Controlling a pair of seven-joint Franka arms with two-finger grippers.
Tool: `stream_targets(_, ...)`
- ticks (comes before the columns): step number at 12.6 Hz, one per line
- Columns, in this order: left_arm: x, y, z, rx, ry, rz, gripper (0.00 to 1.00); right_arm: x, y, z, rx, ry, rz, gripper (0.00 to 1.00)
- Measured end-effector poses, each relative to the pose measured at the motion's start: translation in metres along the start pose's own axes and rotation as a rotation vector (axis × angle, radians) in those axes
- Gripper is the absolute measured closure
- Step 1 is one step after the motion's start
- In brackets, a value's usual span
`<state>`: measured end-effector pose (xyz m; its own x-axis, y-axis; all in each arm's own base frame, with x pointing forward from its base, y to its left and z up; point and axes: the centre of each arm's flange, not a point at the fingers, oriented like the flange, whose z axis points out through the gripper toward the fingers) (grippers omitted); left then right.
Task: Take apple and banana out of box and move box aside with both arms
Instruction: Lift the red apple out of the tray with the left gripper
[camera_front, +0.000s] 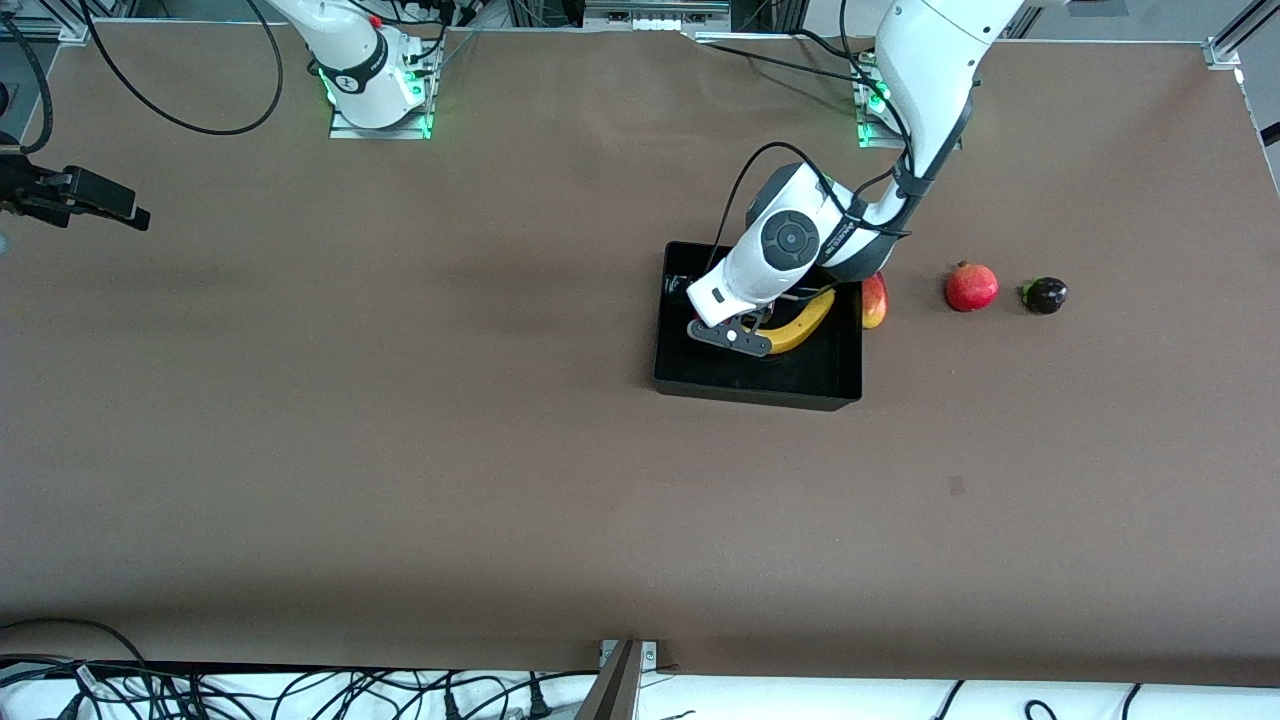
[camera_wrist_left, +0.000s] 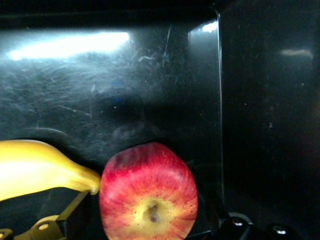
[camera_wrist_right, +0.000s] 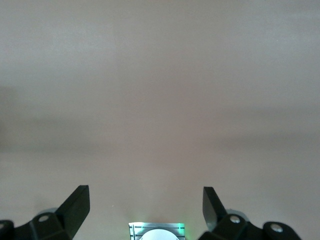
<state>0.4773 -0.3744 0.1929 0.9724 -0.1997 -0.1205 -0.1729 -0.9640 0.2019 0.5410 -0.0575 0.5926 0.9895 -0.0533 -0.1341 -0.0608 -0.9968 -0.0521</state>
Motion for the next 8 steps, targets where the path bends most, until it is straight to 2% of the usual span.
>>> stream_targets(1,0.000,0.001,0.004,0.001,0.001,0.002,0.00,0.000,0.000,0.000,0.000,0.000,0.000,0.00)
stream_targets(2,0.000,0.001,0.007,0.001,0.005,0.004,0.08,0.000,0.000,0.000,0.000,0.000,0.000,0.00)
stream_targets(3,0.000,0.001,0.009,0.003,0.008,0.008,0.10,0.000,0.000,0.000,0.000,0.000,0.000,0.00)
stream_targets(5,0.003,0.001,0.005,0.027,0.025,0.044,0.33,0.000,0.000,0.000,0.000,0.000,0.000,0.00)
stream_targets(8,0.007,0.005,-0.003,0.041,0.048,0.073,0.34,0.000,0.000,0.000,0.000,0.000,0.000,0.00)
